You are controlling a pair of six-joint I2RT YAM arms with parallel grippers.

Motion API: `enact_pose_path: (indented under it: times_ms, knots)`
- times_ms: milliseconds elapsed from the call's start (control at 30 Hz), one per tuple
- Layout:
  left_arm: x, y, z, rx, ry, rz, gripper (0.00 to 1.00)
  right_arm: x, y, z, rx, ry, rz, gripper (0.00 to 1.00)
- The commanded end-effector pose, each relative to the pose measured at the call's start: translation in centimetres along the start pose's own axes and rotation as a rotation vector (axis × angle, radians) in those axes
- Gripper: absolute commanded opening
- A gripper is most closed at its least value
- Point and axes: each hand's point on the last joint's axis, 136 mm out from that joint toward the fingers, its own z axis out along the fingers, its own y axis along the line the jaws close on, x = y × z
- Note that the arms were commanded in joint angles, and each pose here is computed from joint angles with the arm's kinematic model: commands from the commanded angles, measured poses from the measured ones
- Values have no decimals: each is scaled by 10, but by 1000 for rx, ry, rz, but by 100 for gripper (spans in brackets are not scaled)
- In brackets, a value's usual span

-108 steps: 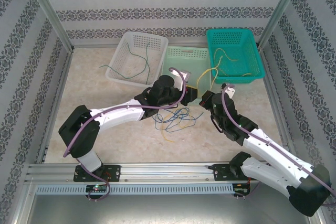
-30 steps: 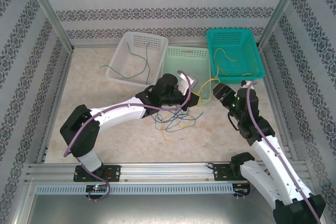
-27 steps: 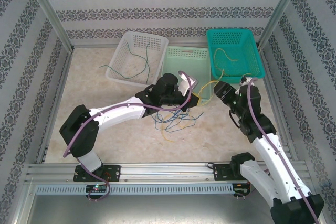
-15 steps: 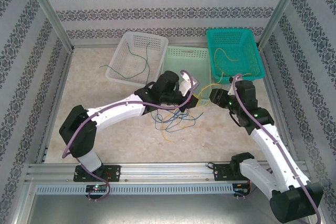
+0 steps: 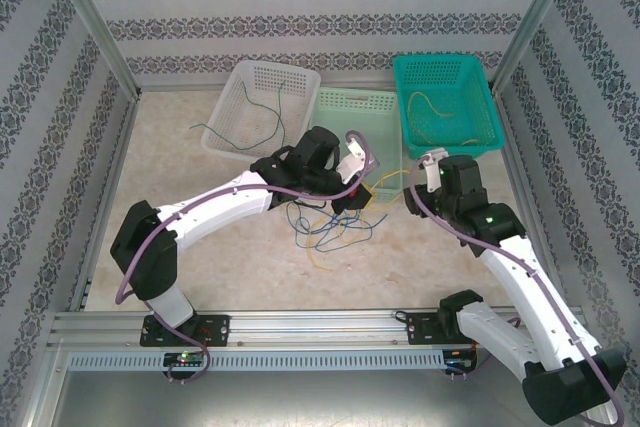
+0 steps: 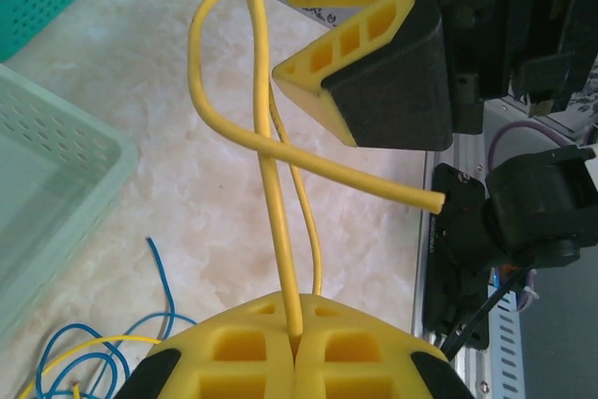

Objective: Untangle the cables

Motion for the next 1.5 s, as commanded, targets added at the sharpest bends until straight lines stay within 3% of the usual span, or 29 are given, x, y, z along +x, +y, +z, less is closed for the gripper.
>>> enact_pose_path:
  times_ms: [0, 400, 667, 967, 1100, 1467]
  knots:
    - [-6, -10, -11, 37, 15, 41, 0, -3, -6, -1, 71, 15, -147, 58]
    - [1, -12, -8, 62, 49, 52, 0, -17, 3, -8, 15, -54, -92, 60]
    - [2, 9, -13, -73, 51, 61, 0, -14, 8, -17, -85, -61, 15, 61]
    - [-5, 7, -14, -69, 27, 76, 0, -17, 34, -8, -262, -15, 127, 61]
    - [-6, 9, -16, -88, 18, 78, 0, -6, 33, 1, -261, 42, 189, 59]
    - [-8, -4, -15, -7, 7, 93, 0, -25, 25, 25, -231, 9, 268, 55]
